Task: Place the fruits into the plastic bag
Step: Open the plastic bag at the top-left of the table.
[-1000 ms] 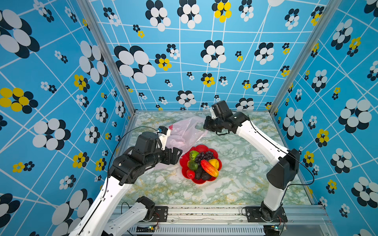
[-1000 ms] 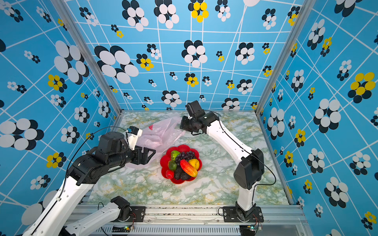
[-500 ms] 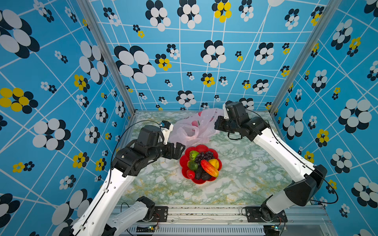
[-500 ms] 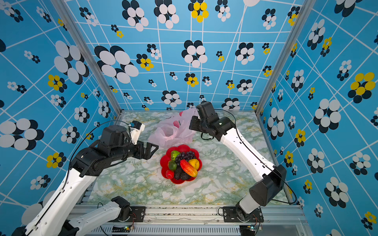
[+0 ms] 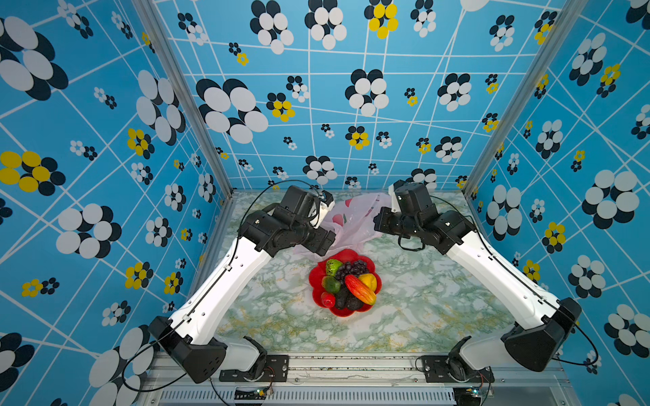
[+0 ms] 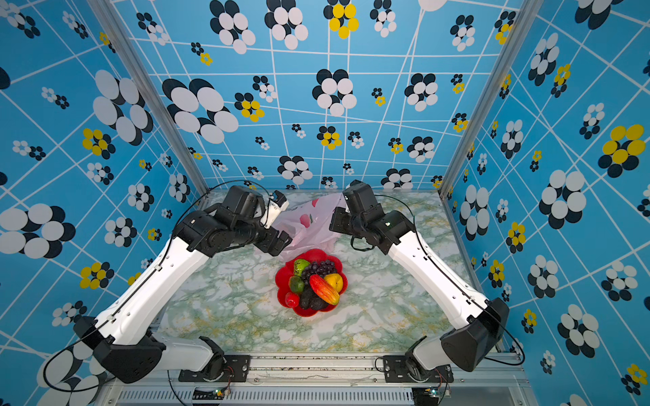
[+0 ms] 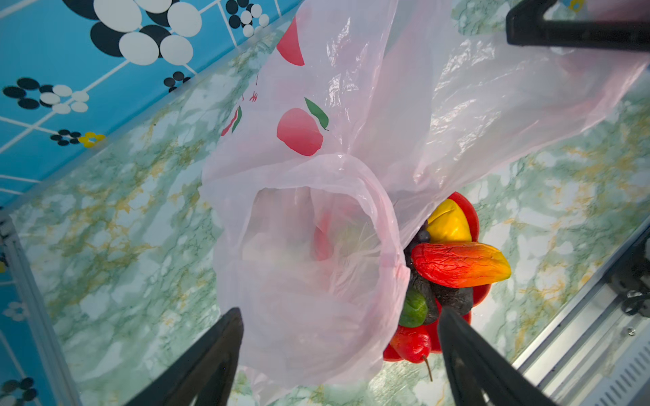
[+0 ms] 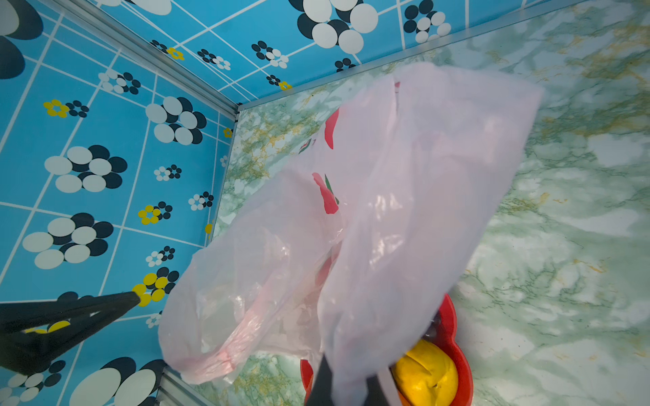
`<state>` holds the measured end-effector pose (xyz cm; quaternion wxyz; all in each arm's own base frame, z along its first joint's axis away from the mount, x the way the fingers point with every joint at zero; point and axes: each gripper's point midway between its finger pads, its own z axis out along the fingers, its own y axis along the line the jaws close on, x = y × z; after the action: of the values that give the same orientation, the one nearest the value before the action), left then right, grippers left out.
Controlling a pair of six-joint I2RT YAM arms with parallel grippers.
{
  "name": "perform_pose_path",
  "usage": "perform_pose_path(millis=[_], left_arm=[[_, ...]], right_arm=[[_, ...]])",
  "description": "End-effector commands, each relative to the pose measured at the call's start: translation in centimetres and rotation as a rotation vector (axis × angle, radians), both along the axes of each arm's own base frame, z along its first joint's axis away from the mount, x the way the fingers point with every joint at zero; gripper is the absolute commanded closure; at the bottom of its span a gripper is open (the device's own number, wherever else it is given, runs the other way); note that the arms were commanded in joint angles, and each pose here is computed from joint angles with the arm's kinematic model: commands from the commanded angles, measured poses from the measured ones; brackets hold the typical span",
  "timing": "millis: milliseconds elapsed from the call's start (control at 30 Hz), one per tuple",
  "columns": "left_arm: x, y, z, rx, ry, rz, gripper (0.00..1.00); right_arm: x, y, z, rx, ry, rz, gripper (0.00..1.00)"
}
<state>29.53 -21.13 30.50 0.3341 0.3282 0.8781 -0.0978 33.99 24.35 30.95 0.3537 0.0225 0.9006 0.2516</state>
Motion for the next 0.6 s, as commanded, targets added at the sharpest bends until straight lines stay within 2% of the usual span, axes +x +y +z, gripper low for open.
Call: perform_pose_path(millis=[0,100,267,567], left_arm=[[0.1,-0.1,-0.1,0.089,-0.033,-0.044,0.16],[-0.1,-0.9,-1.0,0.121,-0.022,-0.071,0.20],[-1.2,-2.3,-1.8,0.112,0.001,-0.114,0.25],[-1.0,-3.3,-4.1,0.164,0.079,-0.161,0.32]], right_arm=[[-1.0,-0.6,0.5,-0.007,0.002,-0.008,1.00],[-1.2,-0.9,0.4,-0.018,0.006,-0.005,1.00],[-1.3,-0.8,0.1,-0.019,0.016,-0.001,1.00],[-1.1,-0.6,0.2,-0.020,0.011,0.002,1.00]])
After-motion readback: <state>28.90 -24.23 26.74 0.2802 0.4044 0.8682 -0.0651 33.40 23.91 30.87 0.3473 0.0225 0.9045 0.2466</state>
